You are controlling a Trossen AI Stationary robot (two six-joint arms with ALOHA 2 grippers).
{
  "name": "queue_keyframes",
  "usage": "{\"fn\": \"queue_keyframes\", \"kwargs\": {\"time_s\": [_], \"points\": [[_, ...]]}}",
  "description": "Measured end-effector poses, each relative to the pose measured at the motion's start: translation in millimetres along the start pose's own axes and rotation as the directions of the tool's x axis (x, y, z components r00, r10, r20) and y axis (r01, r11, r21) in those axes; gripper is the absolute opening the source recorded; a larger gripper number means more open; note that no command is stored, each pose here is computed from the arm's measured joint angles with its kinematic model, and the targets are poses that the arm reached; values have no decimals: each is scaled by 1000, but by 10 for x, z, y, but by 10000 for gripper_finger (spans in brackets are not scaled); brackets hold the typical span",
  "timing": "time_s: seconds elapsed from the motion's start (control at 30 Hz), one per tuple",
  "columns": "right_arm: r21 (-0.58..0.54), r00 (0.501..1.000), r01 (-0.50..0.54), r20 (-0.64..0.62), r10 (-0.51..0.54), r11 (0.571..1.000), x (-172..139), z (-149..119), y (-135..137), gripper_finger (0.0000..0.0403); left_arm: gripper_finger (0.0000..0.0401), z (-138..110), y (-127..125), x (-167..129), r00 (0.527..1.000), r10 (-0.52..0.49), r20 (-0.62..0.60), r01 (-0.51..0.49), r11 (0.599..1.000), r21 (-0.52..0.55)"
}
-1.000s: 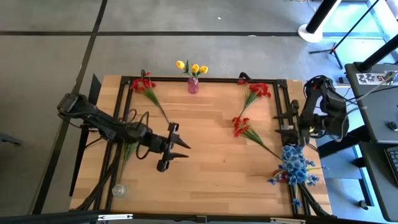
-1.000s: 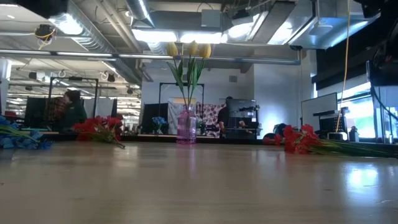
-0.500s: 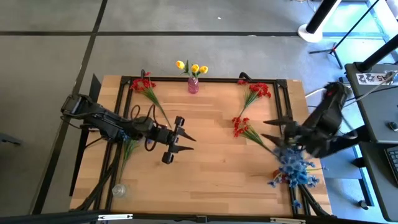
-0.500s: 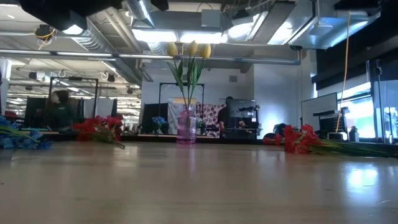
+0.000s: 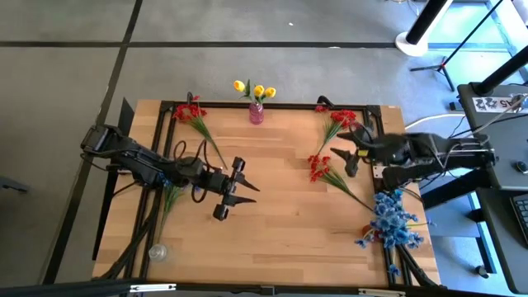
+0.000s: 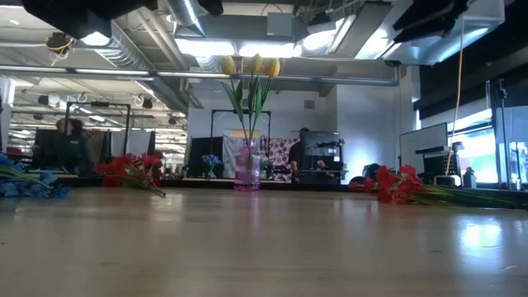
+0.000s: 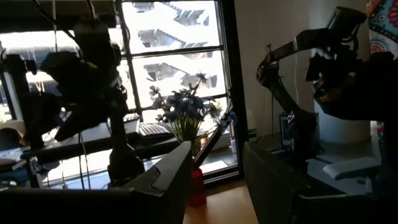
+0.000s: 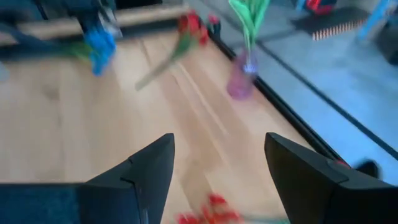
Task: Sort flowers into vase by color
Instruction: Move the red vase to bottom right of the table
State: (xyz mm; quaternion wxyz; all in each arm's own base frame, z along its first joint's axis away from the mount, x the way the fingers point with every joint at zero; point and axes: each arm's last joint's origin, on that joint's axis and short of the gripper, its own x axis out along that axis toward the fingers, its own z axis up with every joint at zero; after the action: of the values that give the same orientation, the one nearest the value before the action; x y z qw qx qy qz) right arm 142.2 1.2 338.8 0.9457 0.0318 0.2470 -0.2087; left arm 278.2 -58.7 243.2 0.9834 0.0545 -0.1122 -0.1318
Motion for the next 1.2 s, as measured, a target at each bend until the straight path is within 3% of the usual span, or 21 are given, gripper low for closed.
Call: {"fn": "queue_keyframes", "kwargs": {"time_s": [0.1, 0.2, 0.3, 0.4, 0.47, 0.6, 0.73, 0.87, 0.93, 1.03, 1.2], "points": [[-43, 989, -10, -151, 4, 999, -18, 81, -84, 248, 140, -14, -23, 1, 1000, -1, -17, 1, 1000, -22], [-102, 946, -27, -325, -8, 994, -65, 122, -147, 248, 140, -18, -74, 4, 1000, -19, -25, 18, 998, -53], [-192, 856, -35, -512, -70, 981, -170, 71, -236, 248, 140, -52, -138, 5, 997, -46, -66, 38, 994, -107], [-193, 758, 31, -635, -149, 981, -232, -53, -347, 248, 140, -83, -204, 2, 992, -72, -103, 59, 991, -117], [-126, 728, 55, -674, -126, 991, -281, -151, -414, 248, 140, -90, -249, 0, 989, -88, -114, 74, 989, -128], [46, 680, -27, -731, 52, 999, -289, -379, -442, 248, 140, -77, -307, -1, 989, -100, -108, 84, 986, -142], [75, 572, -95, -812, 116, 993, -129, -649, -413, 248, 140, -72, -334, 0, 992, -54, -115, 37, 989, -144], [144, 411, -137, -892, 188, 980, 72, -854, -357, 248, 140, -68, -366, -3, 993, -29, -118, 12, 989, -145], [147, 344, -101, -923, 173, 984, 182, -918, -342, 248, 140, -65, -383, -4, 993, -31, -117, 14, 989, -147], [117, 282, 12, -953, 109, 993, 323, -946, -335, 248, 140, -50, -392, -2, 994, -33, -104, 15, 986, -164], [122, 187, 156, -978, 91, 980, 524, -957, -301, 248, 140, -53, -389, -3, 994, 0, -112, -19, 985, -172]]}}
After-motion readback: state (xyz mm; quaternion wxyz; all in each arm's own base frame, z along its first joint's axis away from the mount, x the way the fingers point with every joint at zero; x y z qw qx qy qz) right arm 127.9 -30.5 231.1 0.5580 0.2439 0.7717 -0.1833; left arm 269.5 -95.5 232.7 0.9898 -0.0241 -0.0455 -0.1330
